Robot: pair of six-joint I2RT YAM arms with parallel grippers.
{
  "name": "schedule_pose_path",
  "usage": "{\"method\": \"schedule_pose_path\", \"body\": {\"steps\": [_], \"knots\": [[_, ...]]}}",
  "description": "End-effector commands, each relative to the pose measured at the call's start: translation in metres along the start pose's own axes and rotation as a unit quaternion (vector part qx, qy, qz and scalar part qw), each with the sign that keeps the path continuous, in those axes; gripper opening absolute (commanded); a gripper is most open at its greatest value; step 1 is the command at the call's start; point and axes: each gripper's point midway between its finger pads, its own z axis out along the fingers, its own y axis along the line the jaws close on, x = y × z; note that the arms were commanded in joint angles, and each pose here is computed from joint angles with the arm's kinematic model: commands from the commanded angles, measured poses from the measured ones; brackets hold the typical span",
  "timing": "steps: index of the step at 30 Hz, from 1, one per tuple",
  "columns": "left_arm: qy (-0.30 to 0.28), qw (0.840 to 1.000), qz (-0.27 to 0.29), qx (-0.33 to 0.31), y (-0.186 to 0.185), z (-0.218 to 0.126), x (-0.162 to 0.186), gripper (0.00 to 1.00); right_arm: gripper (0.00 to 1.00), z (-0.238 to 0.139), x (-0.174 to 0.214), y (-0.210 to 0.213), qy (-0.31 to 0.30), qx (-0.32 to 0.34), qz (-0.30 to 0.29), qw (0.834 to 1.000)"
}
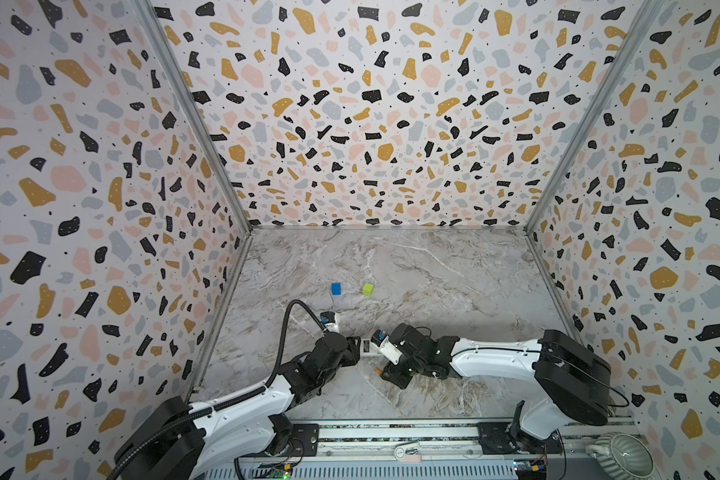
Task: Load the batteries into the remote control
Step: 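Lower the right gripper and grasp one orange battery upright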
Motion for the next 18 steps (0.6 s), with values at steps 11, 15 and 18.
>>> {"method": "schedule_pose_path", "body": {"steps": [11,15,18], "knots": [[-0.006,1.000,0.000,-0.012,0.009,-0.001,0.002,0.53,0.30,0.008,-0.002,0.001,0.012,0.018,-0.008,1.000],[-0.006,1.000,0.000,-0.013,0.008,0.000,0.002,0.53,0.29,0.008,-0.004,0.001,0.010,0.019,-0.010,1.000],[-0.006,1.000,0.001,-0.013,0.008,0.000,0.001,0.54,0.26,0.011,-0.002,0.000,0.015,0.021,-0.010,1.000]]}}
